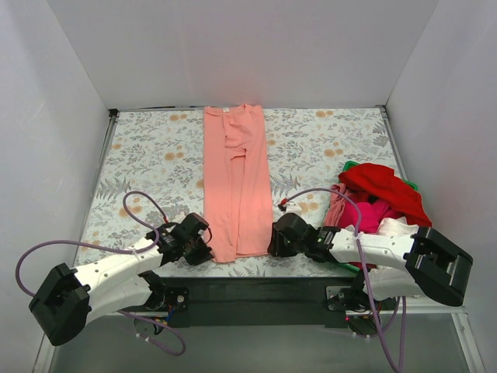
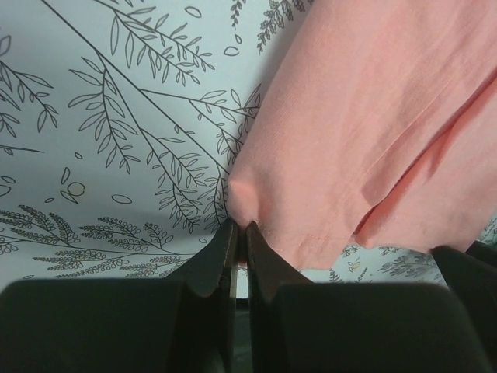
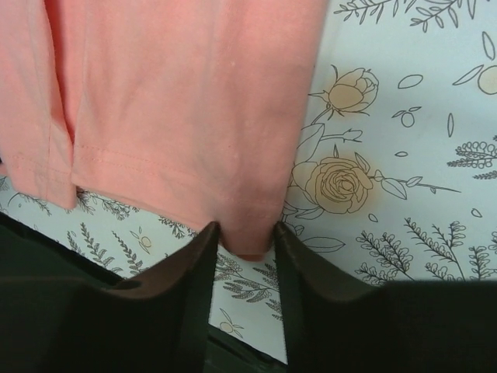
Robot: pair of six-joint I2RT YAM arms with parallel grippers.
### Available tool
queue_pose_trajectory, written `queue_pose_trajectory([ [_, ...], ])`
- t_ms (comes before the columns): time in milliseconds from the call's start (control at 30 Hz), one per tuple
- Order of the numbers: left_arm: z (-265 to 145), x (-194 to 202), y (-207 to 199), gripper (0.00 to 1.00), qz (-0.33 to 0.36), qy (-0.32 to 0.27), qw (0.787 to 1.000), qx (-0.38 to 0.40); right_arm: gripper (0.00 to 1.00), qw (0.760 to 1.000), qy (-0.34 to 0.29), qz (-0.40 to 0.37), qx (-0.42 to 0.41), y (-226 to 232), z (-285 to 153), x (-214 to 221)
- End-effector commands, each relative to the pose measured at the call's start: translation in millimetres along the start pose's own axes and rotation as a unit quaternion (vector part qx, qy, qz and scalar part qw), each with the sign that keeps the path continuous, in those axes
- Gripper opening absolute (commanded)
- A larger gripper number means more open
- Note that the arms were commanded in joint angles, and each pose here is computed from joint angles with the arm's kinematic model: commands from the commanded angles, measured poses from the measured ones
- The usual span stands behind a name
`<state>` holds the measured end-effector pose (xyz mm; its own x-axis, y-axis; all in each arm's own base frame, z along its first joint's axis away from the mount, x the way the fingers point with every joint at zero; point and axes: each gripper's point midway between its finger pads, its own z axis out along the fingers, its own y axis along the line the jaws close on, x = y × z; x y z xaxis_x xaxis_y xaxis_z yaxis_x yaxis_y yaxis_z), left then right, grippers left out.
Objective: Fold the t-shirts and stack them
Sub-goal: Fold the tshirt
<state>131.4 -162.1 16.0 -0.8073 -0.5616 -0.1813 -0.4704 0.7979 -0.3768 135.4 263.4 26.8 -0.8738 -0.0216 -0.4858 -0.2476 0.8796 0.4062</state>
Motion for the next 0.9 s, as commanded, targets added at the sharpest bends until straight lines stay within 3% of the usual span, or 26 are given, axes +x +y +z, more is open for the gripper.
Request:
queue_pose_trajectory([
  [0,7,6,31,0.0,0.005,0.003,0.999,-0.049,0.37,1.0,0.009,0.018,0.005,-6,2,8],
  [33,7,7,32,0.0,0.004,0.005,0.999,-0.049,0.26,1.0,0.022,0.02,0.004,-9,1,15],
  [233,6,11,33,0.0,0.004,0.015,0.999,-0.041,0.01,0.998,0.049,0.023,-0.018,-12,-8,33],
  [567,-9,18,5,0.0,0.02,0.036,0.998,0.05,0.01,0.997,0.031,-0.022,-0.064,2,-21,30],
  [867,-21,-6,-46,0.0,0.037,-0.01,0.994,0.101,0.01,0.993,-0.074,-0.062,-0.07,30,-34,-34],
])
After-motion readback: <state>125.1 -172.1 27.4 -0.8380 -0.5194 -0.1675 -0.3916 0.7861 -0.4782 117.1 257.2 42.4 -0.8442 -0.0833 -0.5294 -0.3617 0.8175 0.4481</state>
